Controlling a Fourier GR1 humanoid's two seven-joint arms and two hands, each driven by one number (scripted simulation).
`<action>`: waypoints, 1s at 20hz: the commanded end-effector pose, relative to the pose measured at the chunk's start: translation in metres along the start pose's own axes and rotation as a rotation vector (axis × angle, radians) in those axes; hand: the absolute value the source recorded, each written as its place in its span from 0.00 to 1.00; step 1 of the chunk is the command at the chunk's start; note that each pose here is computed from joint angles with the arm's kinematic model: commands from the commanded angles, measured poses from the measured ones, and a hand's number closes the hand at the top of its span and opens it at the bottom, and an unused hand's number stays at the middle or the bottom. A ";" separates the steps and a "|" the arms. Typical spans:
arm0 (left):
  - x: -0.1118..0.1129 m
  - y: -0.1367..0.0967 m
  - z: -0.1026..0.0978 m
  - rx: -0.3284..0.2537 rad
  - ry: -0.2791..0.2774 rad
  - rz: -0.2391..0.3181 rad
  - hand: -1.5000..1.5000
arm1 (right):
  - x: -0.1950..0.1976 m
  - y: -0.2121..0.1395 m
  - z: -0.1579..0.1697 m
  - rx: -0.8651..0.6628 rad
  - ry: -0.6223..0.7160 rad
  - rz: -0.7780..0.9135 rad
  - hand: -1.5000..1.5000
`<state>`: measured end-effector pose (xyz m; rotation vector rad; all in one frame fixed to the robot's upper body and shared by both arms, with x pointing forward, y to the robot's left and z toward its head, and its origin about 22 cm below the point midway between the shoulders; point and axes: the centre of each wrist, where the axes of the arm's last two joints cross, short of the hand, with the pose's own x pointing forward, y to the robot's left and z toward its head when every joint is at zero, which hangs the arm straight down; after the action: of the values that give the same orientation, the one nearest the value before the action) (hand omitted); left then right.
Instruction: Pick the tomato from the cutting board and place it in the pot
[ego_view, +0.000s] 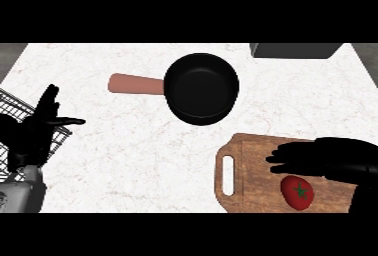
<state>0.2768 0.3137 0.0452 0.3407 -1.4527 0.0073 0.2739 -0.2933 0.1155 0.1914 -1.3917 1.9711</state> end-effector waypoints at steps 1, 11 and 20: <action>0.025 -0.034 0.004 -0.059 -0.135 0.141 0.50 | -0.010 0.018 -0.009 0.004 0.043 0.026 0.00; 0.049 -0.022 0.003 -0.051 -0.133 0.137 0.50 | -0.009 0.031 -0.028 0.012 0.031 0.036 0.00; 0.050 -0.023 0.001 -0.058 -0.143 0.148 0.50 | -0.020 0.055 -0.045 0.010 0.076 0.044 0.00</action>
<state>0.2819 0.2985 0.0624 0.2474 -1.5021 0.1479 0.2720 -0.2799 0.0591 0.0975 -1.3566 1.9956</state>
